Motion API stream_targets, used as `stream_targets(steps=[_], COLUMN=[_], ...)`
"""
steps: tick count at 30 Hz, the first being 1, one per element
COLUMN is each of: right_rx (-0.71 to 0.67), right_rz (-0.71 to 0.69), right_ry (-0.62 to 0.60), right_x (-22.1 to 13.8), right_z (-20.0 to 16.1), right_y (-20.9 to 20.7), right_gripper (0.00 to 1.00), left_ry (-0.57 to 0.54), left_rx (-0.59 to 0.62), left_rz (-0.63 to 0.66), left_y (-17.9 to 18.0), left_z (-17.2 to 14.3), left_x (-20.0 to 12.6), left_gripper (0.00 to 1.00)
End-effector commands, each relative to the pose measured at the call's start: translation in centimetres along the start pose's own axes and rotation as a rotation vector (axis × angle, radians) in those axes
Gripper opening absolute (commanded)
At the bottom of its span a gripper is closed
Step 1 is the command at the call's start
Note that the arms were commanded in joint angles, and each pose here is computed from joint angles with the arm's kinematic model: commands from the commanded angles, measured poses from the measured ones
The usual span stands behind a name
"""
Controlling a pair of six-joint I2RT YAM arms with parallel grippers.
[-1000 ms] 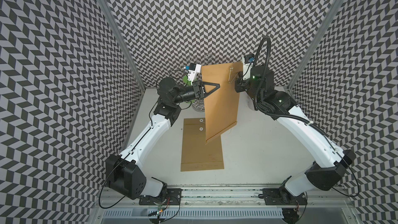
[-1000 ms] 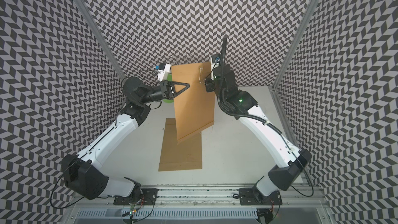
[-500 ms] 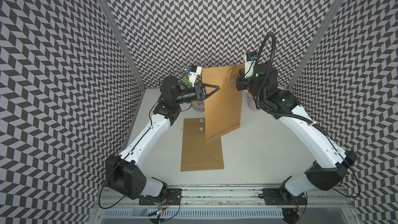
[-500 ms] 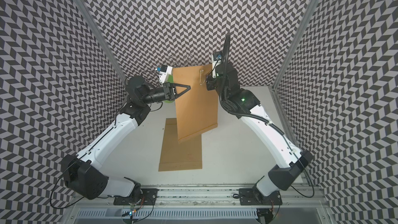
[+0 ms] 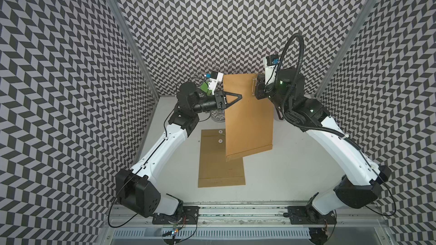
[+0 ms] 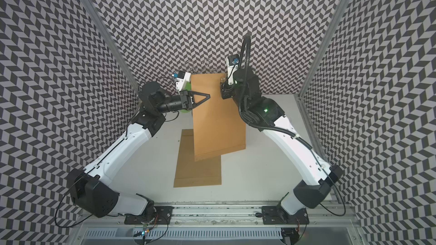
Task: Close the mouth of the file bag
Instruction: Close the file bag.
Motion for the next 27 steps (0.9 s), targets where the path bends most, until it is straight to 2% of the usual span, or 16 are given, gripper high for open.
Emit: stream_targets(steps=[1, 15, 27], right_rx=[0.015, 0.019, 0.025], right_rz=[0.007, 0.099, 0.167], right_ry=[-0.056, -0.023, 0.02], right_x=[-0.5, 0.6, -0.6], right_z=[1.8, 0.8, -0.9], right_y=[0.2, 3.5, 6.6], right_gripper=[0.0, 0.0, 0.0], left_ry=[0.002, 0.01, -0.026], left_rx=[0.05, 0.039, 0.008], left_rz=[-0.032, -0.029, 0.015], left_y=[-1.4, -1.0, 0.6], left_z=[0.8, 0.0, 0.4], left_x=[0.2, 0.5, 0.2], left_gripper=[0.0, 0.0, 0.0])
Point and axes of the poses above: each gripper's point midway between its finger pads, its own x axis out along the fingers, its own y axis along the line the jaws close on, z = x × y, the point moved 3 cm from there along -x, back along the fingers, and after that the axes turned 10 degrees about x, right-handed, at the moved point
